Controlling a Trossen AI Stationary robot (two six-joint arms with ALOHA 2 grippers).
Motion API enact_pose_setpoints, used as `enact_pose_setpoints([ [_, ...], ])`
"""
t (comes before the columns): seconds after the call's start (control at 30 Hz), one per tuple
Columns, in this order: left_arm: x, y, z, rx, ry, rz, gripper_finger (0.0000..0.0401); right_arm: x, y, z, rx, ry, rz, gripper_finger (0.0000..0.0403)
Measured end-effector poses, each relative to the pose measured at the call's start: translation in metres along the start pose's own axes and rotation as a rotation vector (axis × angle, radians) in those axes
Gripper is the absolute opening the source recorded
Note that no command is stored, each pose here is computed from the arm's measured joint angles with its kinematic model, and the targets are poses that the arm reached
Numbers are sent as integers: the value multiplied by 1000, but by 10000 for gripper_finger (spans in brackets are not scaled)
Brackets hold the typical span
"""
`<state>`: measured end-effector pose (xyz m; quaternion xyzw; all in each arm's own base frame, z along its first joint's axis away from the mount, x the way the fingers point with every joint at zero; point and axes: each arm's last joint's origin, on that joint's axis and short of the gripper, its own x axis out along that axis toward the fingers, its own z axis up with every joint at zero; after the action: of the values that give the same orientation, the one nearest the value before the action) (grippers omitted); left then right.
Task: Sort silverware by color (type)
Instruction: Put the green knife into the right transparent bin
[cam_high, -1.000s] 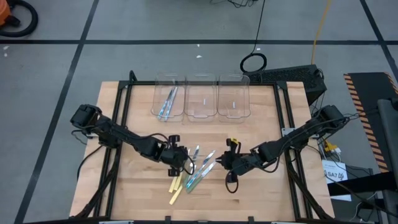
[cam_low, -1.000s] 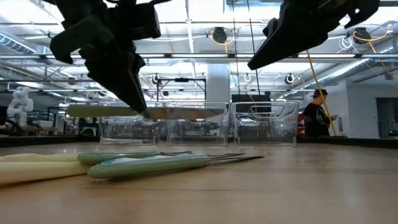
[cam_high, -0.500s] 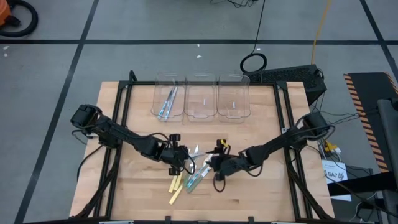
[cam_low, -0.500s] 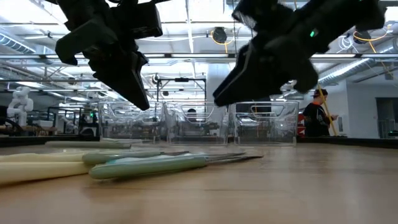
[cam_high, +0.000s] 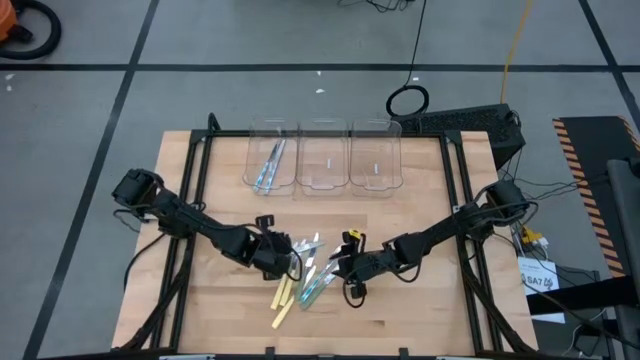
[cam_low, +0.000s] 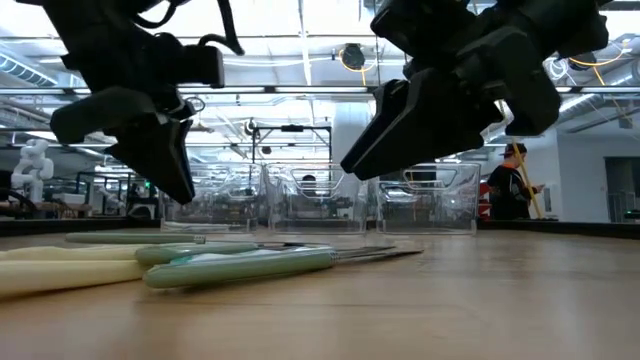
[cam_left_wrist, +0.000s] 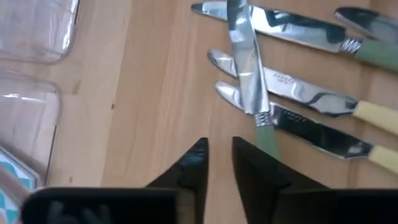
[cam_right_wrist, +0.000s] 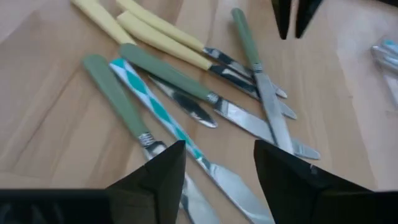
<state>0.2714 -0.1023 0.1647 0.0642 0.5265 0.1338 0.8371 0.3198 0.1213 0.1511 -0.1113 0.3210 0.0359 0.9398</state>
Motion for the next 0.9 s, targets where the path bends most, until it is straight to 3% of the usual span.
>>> enact_pose_setpoints([
  [0.3, -2, -8, 5, 8, -73, -26, 203, 0, -1, 0, -14, 0, -2, 180],
  [0.6, 15, -4, -17, 47, -27, -57, 211, 0, -1, 0, -14, 0, -2, 180],
  [0.9, 34, 10, -22, -9, -42, -103, 211, 0, -1, 0, -22, 0, -2, 180],
])
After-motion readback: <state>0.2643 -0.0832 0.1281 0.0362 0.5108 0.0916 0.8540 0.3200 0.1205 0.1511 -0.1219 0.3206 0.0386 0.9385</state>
